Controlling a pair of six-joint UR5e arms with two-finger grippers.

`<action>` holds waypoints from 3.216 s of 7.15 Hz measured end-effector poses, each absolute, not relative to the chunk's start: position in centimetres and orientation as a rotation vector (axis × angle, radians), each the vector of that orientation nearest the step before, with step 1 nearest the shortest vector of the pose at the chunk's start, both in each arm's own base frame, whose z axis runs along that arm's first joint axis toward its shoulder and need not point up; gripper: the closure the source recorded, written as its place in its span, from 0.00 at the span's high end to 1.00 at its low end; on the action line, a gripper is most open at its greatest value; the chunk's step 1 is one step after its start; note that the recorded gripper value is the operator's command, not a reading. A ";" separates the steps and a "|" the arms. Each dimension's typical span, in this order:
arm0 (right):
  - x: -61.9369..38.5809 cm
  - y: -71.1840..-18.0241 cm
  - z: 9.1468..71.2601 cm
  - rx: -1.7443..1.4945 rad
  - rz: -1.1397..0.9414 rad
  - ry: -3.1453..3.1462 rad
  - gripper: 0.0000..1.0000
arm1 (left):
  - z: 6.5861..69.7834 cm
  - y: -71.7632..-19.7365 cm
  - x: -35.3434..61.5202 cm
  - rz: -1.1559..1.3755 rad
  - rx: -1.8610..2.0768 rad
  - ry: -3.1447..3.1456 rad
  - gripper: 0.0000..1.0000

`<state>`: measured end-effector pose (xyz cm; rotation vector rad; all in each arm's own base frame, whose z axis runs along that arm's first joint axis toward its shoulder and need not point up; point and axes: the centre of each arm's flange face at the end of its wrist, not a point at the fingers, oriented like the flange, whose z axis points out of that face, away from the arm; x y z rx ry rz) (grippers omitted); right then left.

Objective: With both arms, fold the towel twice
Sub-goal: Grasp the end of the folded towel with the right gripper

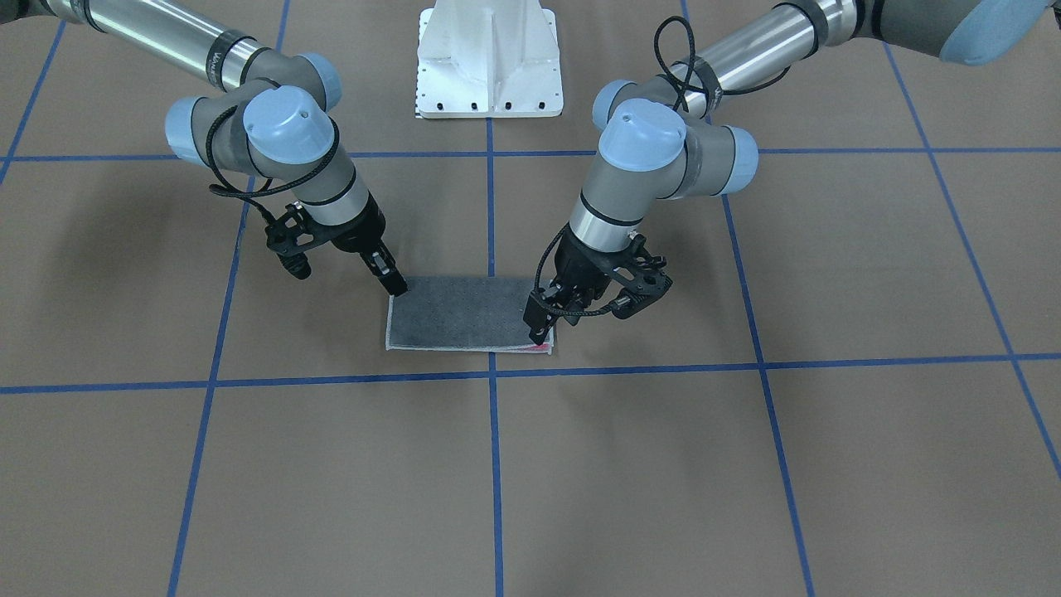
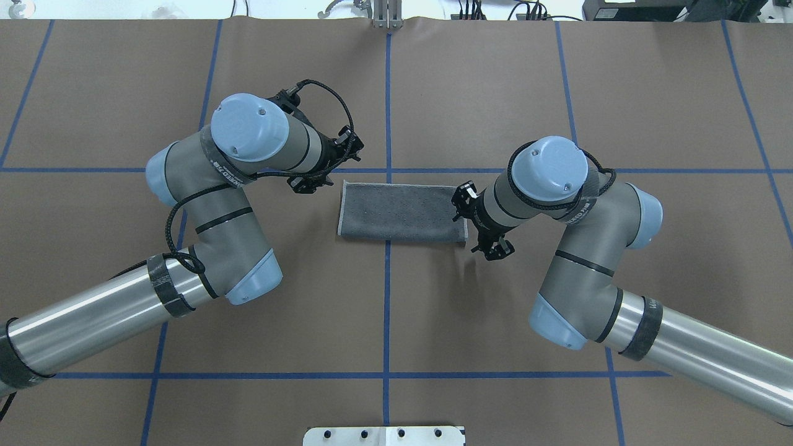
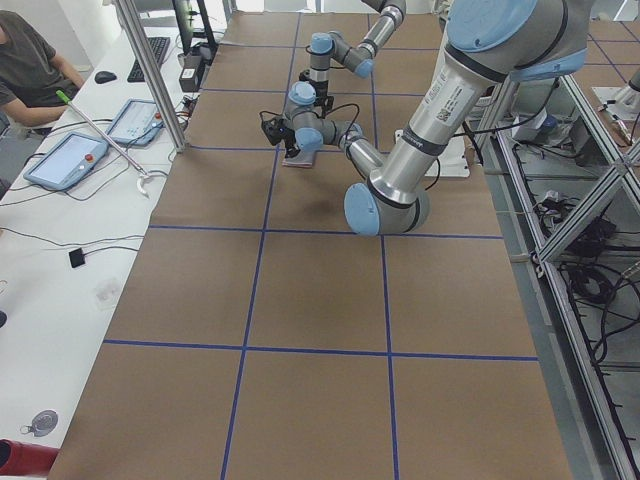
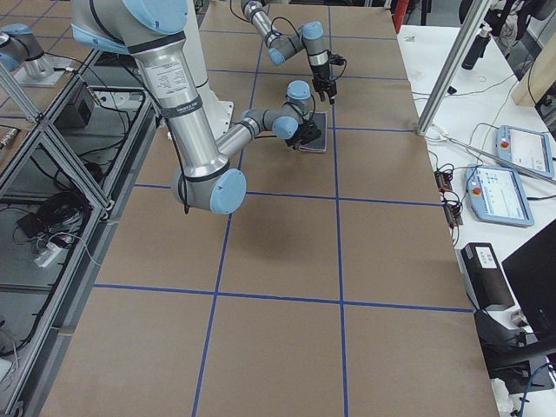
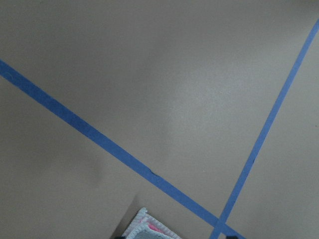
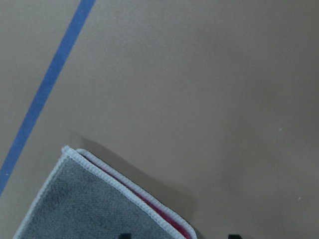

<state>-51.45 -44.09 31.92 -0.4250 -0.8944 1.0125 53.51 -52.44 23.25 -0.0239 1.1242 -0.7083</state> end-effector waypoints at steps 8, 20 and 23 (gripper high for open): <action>-52.2 -43.3 31.6 -0.439 1.028 -0.895 0.68 | 23.3 -52.4 53.5 -0.705 -0.020 1.124 0.74; -52.4 -43.3 31.9 -0.423 1.061 -0.893 0.00 | 23.2 -52.5 53.4 -0.705 -0.020 1.125 0.74; -52.1 -43.2 31.2 -0.425 1.062 -0.910 0.00 | 23.1 -52.5 53.3 -0.706 -0.019 1.127 0.73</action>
